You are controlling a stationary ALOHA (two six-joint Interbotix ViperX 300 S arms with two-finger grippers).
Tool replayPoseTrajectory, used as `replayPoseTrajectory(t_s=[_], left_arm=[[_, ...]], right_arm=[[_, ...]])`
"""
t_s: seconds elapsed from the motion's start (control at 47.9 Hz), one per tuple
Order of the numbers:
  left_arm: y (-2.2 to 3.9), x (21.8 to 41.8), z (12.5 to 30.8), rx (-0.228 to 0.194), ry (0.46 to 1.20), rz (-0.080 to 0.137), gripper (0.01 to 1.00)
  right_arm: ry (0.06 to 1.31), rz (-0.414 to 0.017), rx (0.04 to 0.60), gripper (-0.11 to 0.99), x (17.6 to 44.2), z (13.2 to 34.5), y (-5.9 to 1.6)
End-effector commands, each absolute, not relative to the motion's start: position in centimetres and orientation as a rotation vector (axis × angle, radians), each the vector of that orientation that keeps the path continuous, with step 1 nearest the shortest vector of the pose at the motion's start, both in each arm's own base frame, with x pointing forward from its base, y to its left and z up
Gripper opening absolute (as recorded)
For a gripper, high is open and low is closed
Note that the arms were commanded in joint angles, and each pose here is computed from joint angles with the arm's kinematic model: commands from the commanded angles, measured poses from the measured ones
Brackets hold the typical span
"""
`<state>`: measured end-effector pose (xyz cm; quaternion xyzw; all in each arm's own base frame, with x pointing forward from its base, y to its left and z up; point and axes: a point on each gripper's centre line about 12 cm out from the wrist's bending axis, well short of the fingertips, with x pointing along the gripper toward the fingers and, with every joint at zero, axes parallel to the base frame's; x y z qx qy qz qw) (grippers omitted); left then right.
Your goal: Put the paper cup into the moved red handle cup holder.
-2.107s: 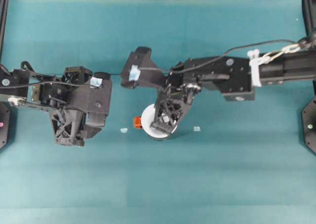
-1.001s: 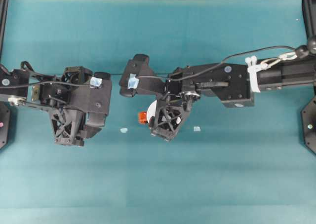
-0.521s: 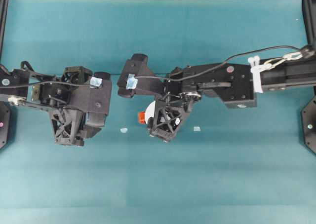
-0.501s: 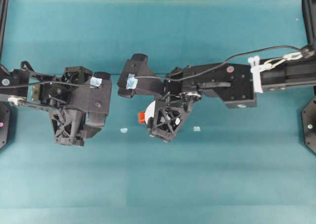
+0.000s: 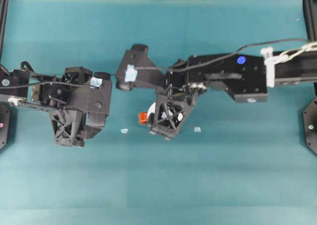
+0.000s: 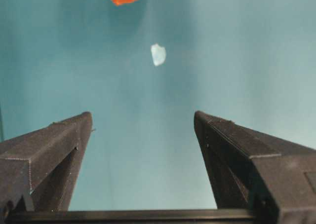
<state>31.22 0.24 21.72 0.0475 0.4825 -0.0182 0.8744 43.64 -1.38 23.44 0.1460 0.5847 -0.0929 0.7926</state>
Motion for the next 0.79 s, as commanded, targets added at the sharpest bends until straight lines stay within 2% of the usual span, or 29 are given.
replayPoseTrajectory(t_s=[0.0,0.313,0.459,0.772], left_arm=[[0.20,31.3,22.7,0.102,0.974,-0.037,0.893],[0.15,30.9,23.0,0.101,0.963,-0.038,0.893],[0.10,30.7,23.1,0.102,0.960,-0.040,0.893],[0.16,30.6,23.2,0.103,0.955,-0.038,0.894]], right_arm=[[1.122,-0.179,0.315,0.69,42.6,29.8,-1.24],[1.026,-0.153,0.293,0.69,41.4,33.9,-0.57],[1.006,-0.153,0.277,0.69,40.9,34.7,-0.47],[1.000,-0.148,0.274,0.69,40.7,35.0,-0.34]])
